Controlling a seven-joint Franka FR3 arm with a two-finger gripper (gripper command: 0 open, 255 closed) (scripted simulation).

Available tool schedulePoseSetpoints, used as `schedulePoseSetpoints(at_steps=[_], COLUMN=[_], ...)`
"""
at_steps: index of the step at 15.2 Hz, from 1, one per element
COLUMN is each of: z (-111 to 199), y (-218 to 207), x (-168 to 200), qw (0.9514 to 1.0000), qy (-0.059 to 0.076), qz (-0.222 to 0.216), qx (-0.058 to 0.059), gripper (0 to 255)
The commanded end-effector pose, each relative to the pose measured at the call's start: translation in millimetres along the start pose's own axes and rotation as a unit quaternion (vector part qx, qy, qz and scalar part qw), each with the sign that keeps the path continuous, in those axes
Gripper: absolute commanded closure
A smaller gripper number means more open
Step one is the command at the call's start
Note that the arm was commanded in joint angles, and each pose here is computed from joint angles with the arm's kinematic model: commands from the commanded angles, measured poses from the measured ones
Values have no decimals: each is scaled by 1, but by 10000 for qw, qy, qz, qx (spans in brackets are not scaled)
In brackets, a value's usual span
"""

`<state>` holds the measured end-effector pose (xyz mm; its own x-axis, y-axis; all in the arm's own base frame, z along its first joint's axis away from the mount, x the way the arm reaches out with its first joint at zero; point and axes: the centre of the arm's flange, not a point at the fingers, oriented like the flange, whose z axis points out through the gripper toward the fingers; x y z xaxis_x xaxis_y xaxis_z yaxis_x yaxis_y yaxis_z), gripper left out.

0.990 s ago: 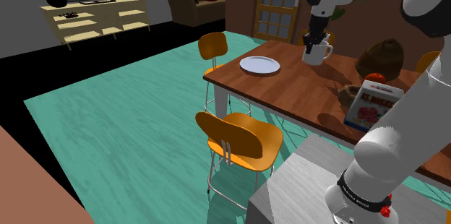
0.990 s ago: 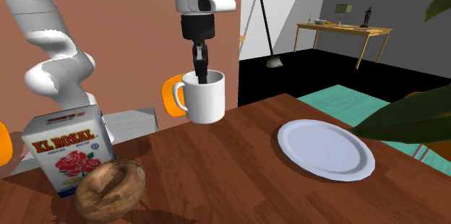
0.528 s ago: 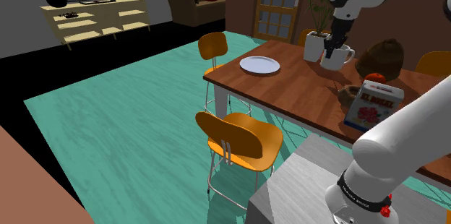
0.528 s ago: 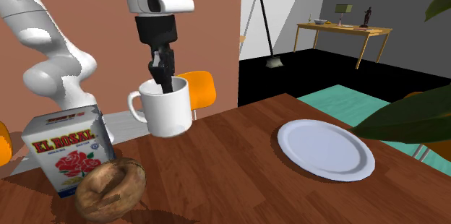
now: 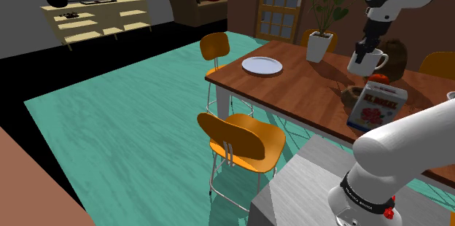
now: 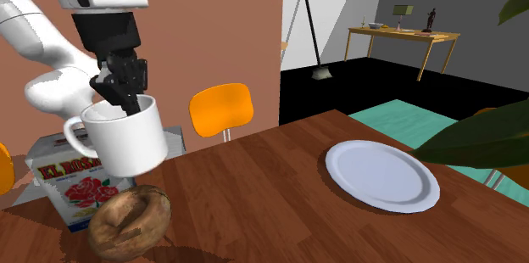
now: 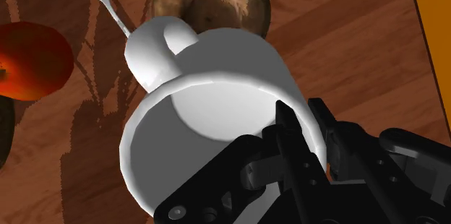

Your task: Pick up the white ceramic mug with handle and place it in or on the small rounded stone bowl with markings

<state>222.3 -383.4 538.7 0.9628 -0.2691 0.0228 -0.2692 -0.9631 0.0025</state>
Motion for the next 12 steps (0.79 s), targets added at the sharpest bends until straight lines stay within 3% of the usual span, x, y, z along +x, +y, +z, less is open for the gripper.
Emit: schedulePoseSetpoints(at_steps=[1,3,12], z=[-1,-3,45], y=[10,20,19], x=[-25,-44,-45], qw=[10000,10000,10000], qy=[1,1,1], qz=[-6,-6,-6], qx=[-1,-1,-1], gripper=[255,255,255])
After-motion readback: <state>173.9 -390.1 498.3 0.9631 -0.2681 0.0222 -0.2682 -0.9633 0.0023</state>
